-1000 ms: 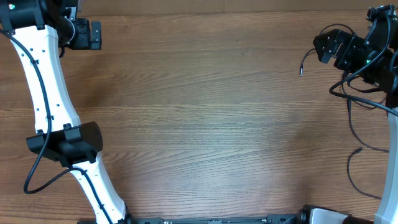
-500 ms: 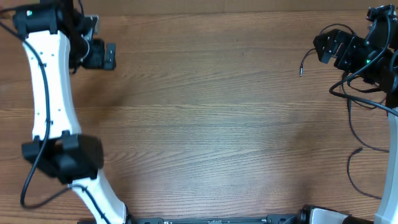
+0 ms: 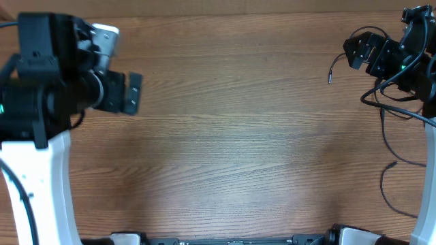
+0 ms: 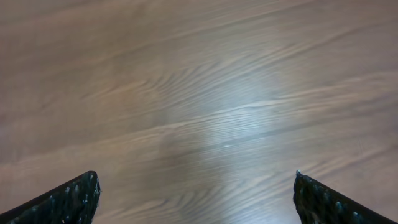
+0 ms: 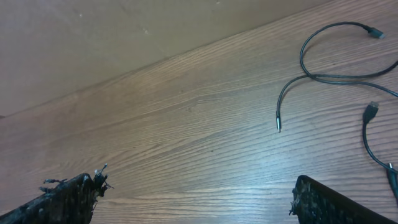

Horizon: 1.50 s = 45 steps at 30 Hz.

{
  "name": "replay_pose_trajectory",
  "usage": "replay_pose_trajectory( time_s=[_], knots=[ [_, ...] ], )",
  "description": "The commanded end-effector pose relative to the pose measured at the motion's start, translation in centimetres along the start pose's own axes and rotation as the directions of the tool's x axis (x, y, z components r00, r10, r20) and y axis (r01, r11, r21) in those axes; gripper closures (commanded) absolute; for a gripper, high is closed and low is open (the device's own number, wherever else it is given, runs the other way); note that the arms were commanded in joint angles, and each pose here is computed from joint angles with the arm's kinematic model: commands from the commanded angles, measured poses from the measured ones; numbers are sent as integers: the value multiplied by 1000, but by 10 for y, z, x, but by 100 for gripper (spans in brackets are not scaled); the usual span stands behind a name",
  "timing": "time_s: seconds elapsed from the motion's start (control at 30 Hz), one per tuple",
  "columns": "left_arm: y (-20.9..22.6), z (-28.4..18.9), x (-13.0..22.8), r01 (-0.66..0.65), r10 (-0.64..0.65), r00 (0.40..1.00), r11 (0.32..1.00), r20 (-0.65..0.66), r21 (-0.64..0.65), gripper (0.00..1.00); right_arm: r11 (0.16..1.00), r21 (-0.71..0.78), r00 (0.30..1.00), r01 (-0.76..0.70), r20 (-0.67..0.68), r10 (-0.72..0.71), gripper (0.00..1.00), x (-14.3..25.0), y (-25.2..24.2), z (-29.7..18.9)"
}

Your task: Untangle cables

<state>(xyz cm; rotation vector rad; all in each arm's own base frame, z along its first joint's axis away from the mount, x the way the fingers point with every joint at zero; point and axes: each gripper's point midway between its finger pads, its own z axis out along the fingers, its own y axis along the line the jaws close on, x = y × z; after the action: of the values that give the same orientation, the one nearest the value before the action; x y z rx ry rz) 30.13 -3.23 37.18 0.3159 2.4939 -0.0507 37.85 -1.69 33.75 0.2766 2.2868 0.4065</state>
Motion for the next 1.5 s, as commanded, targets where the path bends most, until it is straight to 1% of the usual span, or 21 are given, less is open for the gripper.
replay_pose_trajectory(
  time_s=[0.0, 0.07, 0.13, 0.3, 0.4, 0.53, 0.8, 0.9, 0.97, 1.1, 1.27, 1.47],
  knots=[
    [-23, -3, 5, -51, 51, 999, 998, 2, 49, 1, 1000, 1, 1000, 13, 13, -13, 0, -3, 1, -3],
    [-33, -4, 10, -76, 76, 997, 995, 0, 68, 0, 1000, 1, 1000, 13, 13, -13, 0, -3, 1, -3],
    [-37, 0, 23, -83, 85, 996, 993, -30, 79, 0, 1000, 1, 1000, 13, 13, -13, 0, -3, 1, -3],
    [-42, 19, 74, -73, 89, 983, 992, -162, 101, 1, 1000, 1, 1000, 13, 13, -13, 0, -3, 1, -3],
    [-48, 21, 99, -83, 105, 974, 990, -199, 116, 0, 1000, 1, 1000, 13, 13, -13, 0, -3, 1, -3],
    [-54, 12, 112, -108, 130, 976, 986, -175, 130, 0, 1000, 1, 1000, 13, 13, -13, 0, -3, 1, -3],
    [-55, 1, 145, -110, 128, 981, 986, -145, 126, 0, 1000, 1, 1000, 13, 13, -13, 0, -3, 1, -3],
    [-55, 5, 143, -96, 106, 990, 989, -91, 116, 0, 1000, 1, 1000, 13, 13, -13, 0, -3, 1, -3],
    [-56, 7, 135, -74, 78, 996, 991, -30, 112, 1, 1000, 1, 1000, 13, 13, -13, 0, -3, 1, -3],
    [-63, 8, 107, -64, 43, 989, 987, 144, 144, 0, 1000, 1, 1000, 13, 13, -13, 0, -3, 1, -3],
    [-62, 9, 81, -38, -10, 946, 989, 323, 141, 1, 1000, 1, 1000, 13, 13, -13, 0, -3, 1, -3],
    [-54, 15, 63, 69, -146, 866, 982, 479, 175, 1, 1000, 1, 1000, 13, 13, -13, 0, -3, 1, -3]
  ],
)
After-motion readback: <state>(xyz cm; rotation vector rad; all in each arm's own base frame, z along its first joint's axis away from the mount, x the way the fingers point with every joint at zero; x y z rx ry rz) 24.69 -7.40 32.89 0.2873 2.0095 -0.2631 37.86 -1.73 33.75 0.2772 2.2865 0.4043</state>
